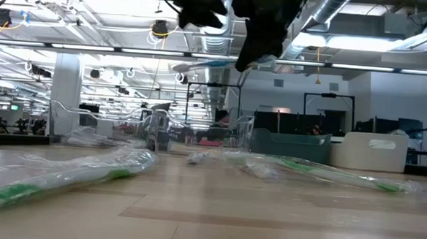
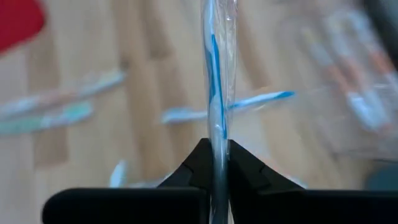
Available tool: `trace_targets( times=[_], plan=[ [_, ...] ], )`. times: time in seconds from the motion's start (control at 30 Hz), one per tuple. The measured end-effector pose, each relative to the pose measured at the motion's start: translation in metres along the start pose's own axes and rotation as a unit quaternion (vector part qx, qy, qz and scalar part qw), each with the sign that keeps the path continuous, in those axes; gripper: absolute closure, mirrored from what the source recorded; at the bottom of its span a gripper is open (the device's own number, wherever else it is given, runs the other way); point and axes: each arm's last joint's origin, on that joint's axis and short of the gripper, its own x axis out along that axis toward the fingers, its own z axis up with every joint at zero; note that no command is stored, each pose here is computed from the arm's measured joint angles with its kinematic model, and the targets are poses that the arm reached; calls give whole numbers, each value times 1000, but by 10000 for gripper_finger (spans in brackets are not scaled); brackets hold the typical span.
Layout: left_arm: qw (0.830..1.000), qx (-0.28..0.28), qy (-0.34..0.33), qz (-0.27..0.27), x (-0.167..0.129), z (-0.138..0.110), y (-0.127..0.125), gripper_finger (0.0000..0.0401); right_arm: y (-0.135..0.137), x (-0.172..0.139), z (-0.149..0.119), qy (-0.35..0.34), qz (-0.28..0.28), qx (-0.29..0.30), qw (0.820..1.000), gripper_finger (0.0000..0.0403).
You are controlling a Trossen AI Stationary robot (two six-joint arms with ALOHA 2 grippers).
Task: Pick & Place Toothbrushes
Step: Put the blue toothbrush into the blue bin
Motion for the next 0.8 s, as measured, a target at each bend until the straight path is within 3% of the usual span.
trace_targets(
  times=[0.17, 0.37, 0.57, 0.8],
  plan=[
    [997, -19, -66, 23, -33, 10, 0, 207, -48, -19, -1, -56, -33, 82, 994, 384],
    [992, -61, -107, 18, -60, 7, -1, 206, -107, -47, -40, -101, -90, 159, 978, 384],
    [984, -99, -145, 10, -67, -1, -1, 206, -150, -60, -75, -25, -125, 99, 987, 384],
    [965, -157, -207, -13, -57, 1, -1, 206, -195, -45, -96, 51, -97, 65, 992, 384]
  ],
)
